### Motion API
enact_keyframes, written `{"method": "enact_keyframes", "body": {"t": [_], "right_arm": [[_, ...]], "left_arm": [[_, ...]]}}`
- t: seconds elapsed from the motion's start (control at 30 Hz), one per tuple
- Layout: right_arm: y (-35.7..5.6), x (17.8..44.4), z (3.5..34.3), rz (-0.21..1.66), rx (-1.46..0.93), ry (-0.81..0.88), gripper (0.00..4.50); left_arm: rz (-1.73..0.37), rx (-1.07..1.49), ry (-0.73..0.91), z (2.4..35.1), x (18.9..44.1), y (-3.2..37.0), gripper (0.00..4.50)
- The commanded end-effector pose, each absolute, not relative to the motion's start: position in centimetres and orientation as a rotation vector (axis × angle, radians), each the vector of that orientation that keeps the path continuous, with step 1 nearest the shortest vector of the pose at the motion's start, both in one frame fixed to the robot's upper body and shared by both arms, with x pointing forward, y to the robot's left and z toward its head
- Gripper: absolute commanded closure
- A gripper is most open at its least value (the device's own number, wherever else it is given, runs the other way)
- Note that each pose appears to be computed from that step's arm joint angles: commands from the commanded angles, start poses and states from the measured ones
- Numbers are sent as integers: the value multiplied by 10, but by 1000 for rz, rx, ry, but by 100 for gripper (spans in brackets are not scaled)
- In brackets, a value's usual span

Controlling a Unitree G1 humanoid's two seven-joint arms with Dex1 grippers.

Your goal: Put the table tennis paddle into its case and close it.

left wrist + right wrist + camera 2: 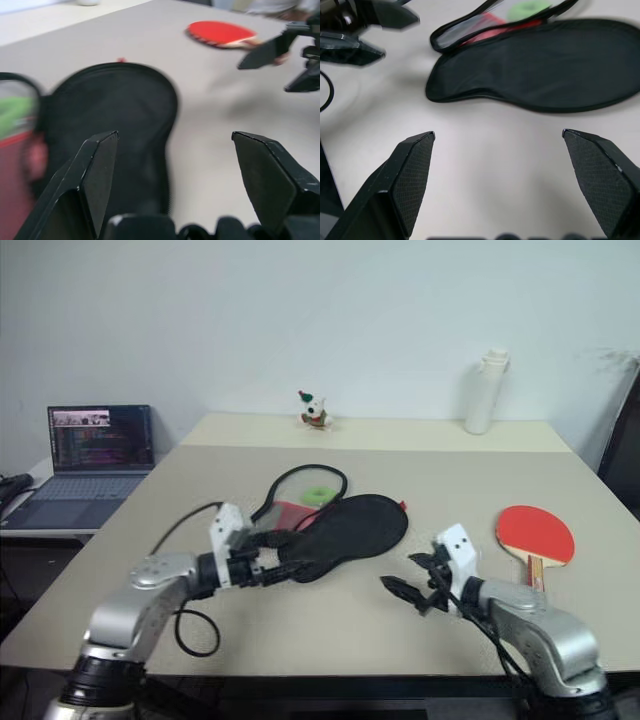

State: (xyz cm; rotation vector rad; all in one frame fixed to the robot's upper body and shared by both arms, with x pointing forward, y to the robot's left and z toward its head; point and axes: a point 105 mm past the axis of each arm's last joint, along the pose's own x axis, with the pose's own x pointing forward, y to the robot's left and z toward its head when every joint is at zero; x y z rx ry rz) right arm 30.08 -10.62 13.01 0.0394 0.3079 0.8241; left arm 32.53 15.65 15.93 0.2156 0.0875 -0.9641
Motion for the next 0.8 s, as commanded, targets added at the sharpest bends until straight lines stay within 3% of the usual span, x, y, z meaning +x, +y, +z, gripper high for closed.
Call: {"method": "enact_keyframes", "body": {"t": [0.03, 0.23, 0.5, 0.8], "right_arm": [[-93, 312, 131, 792, 83, 329, 0], [-62, 319, 120, 800, 153, 423, 0], [-21, 332, 101, 785, 146, 511, 0], [16, 363, 103, 744, 117, 465, 0]], "left_arm": [[-888, 277, 60, 171, 331, 184, 56], [-804, 316, 86, 172, 338, 215, 56], [-778, 316, 84, 172, 340, 220, 56], [-756, 321, 89, 172, 341, 224, 56]]}}
